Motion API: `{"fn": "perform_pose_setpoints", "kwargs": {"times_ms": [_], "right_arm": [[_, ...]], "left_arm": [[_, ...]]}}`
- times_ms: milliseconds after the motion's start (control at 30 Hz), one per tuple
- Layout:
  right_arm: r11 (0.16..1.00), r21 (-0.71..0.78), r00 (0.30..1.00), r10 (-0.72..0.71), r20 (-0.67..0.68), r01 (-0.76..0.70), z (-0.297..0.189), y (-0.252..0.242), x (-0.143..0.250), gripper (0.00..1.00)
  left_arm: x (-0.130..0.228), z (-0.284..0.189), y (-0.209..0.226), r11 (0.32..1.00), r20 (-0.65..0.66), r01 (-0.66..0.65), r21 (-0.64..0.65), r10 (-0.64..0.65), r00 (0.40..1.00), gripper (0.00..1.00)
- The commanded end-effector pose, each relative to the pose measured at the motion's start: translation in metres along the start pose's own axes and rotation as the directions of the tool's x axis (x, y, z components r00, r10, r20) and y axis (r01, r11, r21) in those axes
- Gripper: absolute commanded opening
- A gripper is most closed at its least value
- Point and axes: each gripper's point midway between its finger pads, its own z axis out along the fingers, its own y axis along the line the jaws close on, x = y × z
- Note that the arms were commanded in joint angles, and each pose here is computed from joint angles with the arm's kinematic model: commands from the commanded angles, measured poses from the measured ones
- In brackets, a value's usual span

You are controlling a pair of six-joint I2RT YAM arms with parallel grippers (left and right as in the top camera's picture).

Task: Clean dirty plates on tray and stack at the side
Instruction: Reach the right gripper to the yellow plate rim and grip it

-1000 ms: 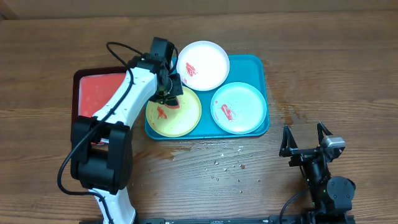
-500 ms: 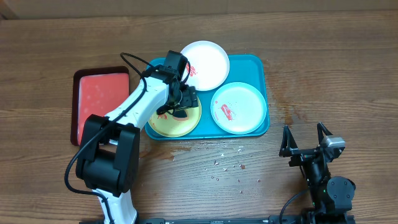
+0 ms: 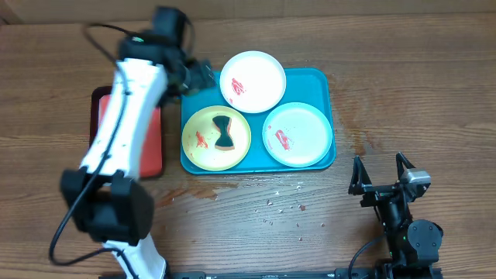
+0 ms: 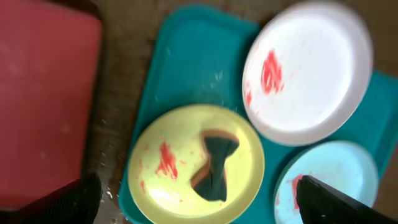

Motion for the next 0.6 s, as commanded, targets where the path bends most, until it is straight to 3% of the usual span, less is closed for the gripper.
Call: {"fn": "perform_pose_setpoints", "kwargs": {"times_ms": [0,167,267,367,467,567], "right_arm": [[1.000,0.010,0.997,0.005,0.076,-0.005,0.000,-0.001,-0.016,1.00],[0.962,-0.261,0.958,0.145,0.248,-0.078,-0.015,0.044,-0.068,1.00],[0.940,-0.339,0.852,0.150,0.501,0.035,-0.049,0.062,-0.130,1.00],[0.946,-0.282,0.654,0.113,0.748,0.160,-0.099,0.066,-0.184,1.00],[0.950,-0.197,0.489,0.055,0.870,0.244,-0.141,0.072,-0.225,1.00],[0.949,-0.154,0.489,0.001,0.872,0.274,-0.152,0.081,-0.260,1.00]], "left_arm": [[-0.024,-0.039,0.019,0.999,0.102,0.035,0.015,-0.036,0.994,1.00],[-0.020,-0.033,0.035,0.998,0.065,0.067,-0.016,-0.066,0.996,1.00],[-0.016,-0.029,0.038,0.997,0.040,0.069,-0.029,-0.068,0.997,1.00],[-0.015,-0.028,0.038,0.997,0.037,0.070,-0.030,-0.068,0.997,1.00],[-0.016,-0.028,0.038,0.997,0.038,0.070,-0.029,-0.069,0.997,1.00],[-0.016,-0.028,0.038,0.997,0.038,0.070,-0.029,-0.069,0.997,1.00]]}}
